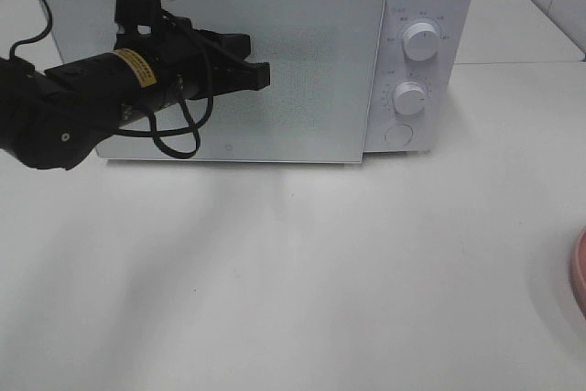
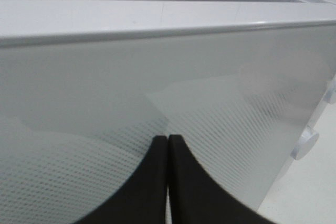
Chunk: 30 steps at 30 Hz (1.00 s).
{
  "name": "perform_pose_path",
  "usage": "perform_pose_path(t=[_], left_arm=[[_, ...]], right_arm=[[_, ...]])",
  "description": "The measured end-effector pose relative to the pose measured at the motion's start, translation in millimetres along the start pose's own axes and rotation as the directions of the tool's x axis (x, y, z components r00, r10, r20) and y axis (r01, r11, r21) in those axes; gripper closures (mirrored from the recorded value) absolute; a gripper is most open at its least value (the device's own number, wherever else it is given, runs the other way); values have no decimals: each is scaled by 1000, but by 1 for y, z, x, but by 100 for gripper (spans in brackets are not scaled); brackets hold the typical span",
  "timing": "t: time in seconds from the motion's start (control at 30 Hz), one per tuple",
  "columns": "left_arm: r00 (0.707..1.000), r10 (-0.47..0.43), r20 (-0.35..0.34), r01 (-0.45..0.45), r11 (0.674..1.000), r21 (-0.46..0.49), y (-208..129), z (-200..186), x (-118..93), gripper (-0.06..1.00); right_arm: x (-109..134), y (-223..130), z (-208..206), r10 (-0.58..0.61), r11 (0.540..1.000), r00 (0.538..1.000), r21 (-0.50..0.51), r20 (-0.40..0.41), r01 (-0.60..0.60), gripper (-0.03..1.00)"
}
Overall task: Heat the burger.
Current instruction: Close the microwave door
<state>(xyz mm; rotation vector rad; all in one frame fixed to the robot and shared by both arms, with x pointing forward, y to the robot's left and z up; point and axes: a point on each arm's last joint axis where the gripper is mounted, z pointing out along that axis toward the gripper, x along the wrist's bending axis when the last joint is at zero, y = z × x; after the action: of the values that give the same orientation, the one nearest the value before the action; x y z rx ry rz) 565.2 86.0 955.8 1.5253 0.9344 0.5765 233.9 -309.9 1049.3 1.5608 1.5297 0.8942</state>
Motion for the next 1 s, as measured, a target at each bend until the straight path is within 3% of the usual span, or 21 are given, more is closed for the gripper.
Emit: perform_pose_path(t=[0.13, 0.53, 0.8, 1.0], left_arm=[[999, 20, 27, -21, 999, 34, 0, 12, -10, 94], [995, 54, 81, -57, 998, 36, 0, 37, -27, 94], [988, 80, 136, -84, 996, 26, 0, 58, -50, 94], [987, 78, 138, -82, 996, 29, -3, 61, -51, 94]], right_arm=[[0, 0, 0, 0, 1000, 1000, 0, 0, 0, 20], [0, 0, 0, 0, 1000, 1000, 0, 0, 0, 20], [0, 0, 0, 0, 1000, 1000, 0, 0, 0, 20], [0, 0, 0, 0, 1000, 1000, 0, 0, 0, 20]])
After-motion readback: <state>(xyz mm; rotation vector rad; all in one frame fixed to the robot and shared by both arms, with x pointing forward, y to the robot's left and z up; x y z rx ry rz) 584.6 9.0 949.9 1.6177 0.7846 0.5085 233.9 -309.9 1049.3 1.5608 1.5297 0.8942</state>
